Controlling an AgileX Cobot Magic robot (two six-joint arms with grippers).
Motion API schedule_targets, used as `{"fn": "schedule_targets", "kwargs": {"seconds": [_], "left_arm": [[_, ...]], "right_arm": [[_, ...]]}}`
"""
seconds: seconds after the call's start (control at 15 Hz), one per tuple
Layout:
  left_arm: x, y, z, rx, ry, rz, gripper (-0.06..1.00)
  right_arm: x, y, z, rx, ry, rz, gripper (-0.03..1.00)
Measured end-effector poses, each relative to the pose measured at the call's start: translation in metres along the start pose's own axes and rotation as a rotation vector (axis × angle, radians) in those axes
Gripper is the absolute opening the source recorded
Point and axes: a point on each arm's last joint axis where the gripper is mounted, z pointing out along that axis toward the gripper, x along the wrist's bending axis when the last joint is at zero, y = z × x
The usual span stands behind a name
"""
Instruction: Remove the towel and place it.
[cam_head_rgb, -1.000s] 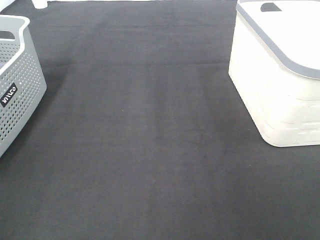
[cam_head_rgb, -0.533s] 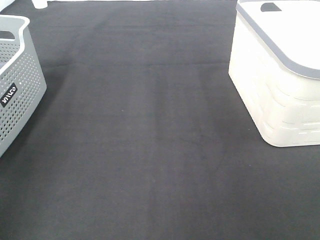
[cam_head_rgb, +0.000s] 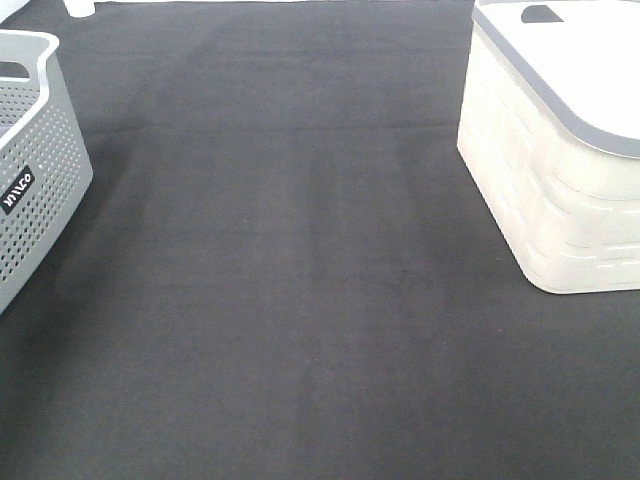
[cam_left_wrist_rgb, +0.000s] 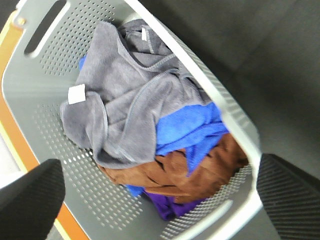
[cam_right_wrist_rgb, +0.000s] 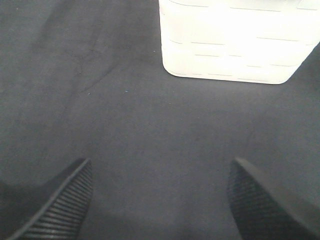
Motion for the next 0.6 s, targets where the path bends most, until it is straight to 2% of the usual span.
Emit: {"fn": "schedule_targets", "kwargs": {"seconds": [0.13,0.33,0.47,0.6], "left_arm": [[0.023,-0.013,0.022,0.048,-0.024,0.033,0.98],[0.047,-0.035,0.072,0.126,-0.062,-0.007,0.98],[0.054,-0.038,0.099,0.149,-0.072,-0.004,0.98],[0.059,-0.043,0.149,0.210,-0.097,0.041,0.97]], "right_arm": [[0.000,0.000,0.000,0.000,0.000,0.000,0.73],[0.000,0.000,0.000,0.000,0.000,0.000,0.73],[0.000,0.000,0.000,0.000,0.000,0.000,0.73],[0.000,0.000,0.000,0.000,0.000,0.000,0.73]]}}
